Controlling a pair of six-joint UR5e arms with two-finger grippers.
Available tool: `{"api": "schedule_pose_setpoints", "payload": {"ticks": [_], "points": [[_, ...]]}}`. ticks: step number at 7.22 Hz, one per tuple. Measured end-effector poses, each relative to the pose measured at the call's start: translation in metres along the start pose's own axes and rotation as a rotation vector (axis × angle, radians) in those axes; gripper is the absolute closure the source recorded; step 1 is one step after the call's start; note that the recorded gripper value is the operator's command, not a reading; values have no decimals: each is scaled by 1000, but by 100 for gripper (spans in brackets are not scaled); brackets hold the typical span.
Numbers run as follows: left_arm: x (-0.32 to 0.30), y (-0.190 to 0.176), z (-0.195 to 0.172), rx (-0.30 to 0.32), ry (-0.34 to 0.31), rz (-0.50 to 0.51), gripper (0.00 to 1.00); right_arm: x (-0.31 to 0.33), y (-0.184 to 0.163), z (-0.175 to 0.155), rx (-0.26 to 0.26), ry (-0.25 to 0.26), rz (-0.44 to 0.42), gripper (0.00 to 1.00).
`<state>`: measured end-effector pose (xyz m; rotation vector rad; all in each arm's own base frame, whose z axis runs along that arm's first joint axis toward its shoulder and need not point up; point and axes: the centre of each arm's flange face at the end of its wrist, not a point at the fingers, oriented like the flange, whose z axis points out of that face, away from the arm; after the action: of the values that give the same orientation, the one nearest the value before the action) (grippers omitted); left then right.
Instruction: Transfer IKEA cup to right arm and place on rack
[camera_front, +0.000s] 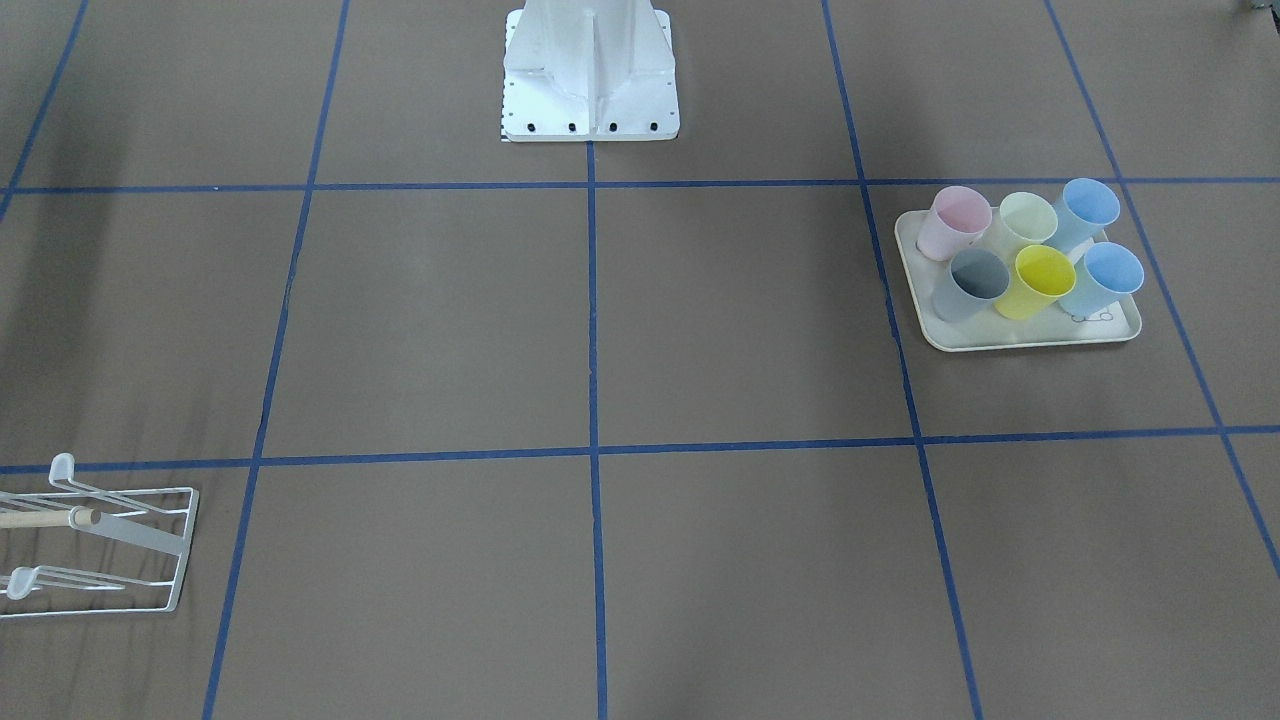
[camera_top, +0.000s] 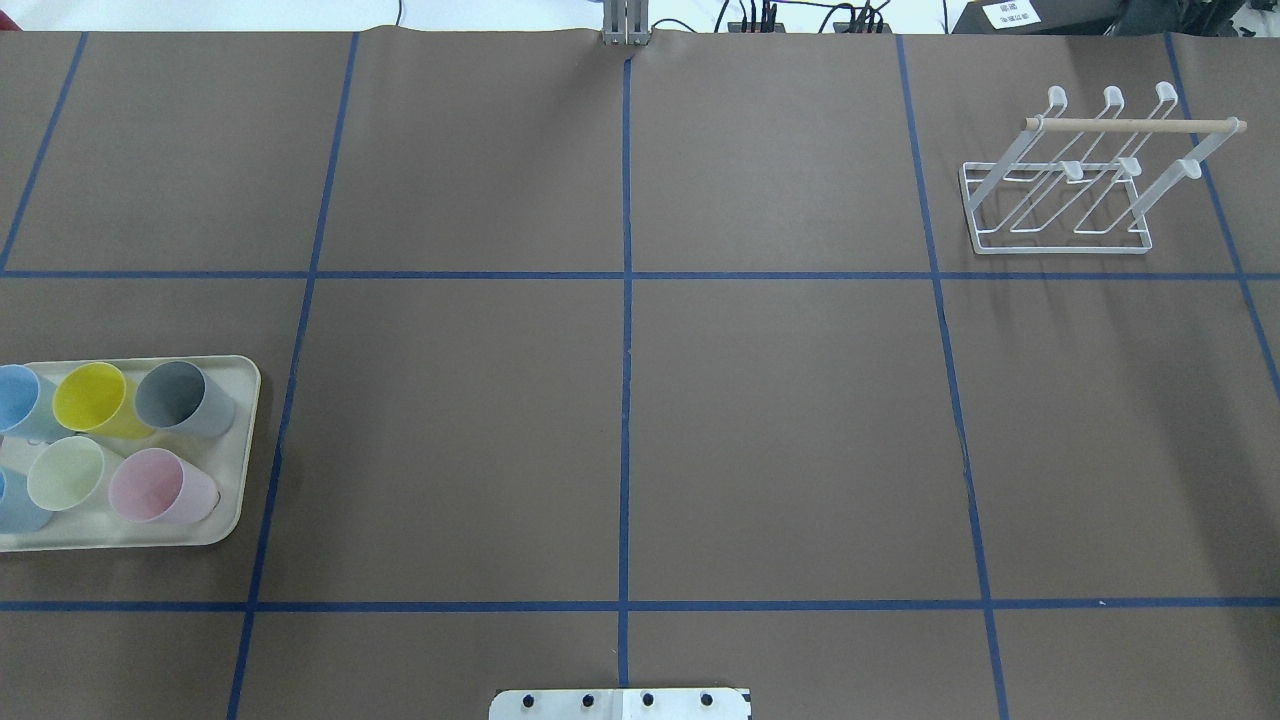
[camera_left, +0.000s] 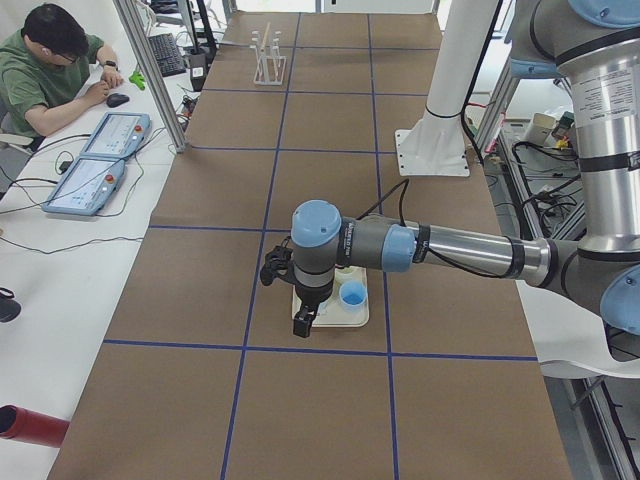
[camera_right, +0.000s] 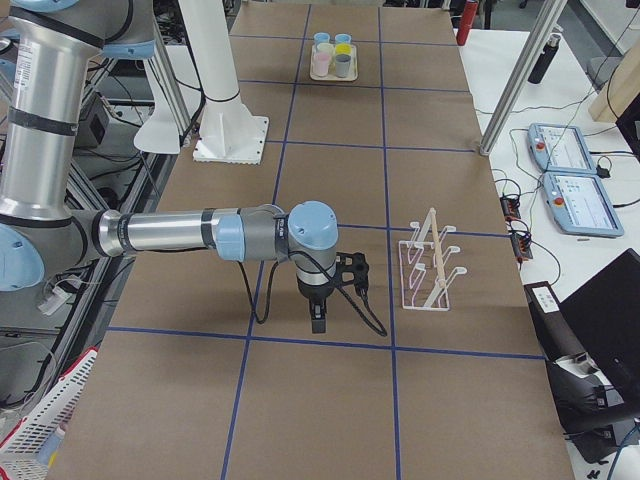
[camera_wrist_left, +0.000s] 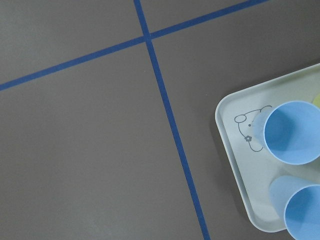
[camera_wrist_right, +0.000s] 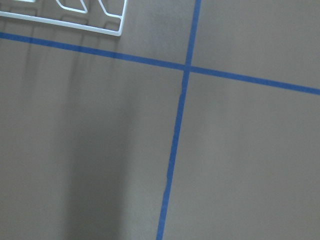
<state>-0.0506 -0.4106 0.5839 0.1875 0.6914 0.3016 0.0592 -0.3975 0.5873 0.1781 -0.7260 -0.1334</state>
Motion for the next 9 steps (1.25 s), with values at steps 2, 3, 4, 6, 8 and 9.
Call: {"api": "schedule_pose_setpoints", "payload": {"ticks": [2,3,4,6,8,9], "points": [[2,-20,-7,26,-6,19,0,-41,-31,4,32,-34,-116,0],[2,-31,-8,36,-5,23,0,-62,-43,3,45,-53,-153,0],[0,-37,-7,40,-1,18,0,-79,-49,4,53,-67,-181,0],[-1,-40,-2,44,2,10,0,-114,-53,12,41,-87,-192,0],[0,-43,16,37,11,-11,0,-168,-54,13,30,-96,-143,0],[6,-43,27,39,17,-48,0,-195,-53,14,24,-97,-116,0]]}}
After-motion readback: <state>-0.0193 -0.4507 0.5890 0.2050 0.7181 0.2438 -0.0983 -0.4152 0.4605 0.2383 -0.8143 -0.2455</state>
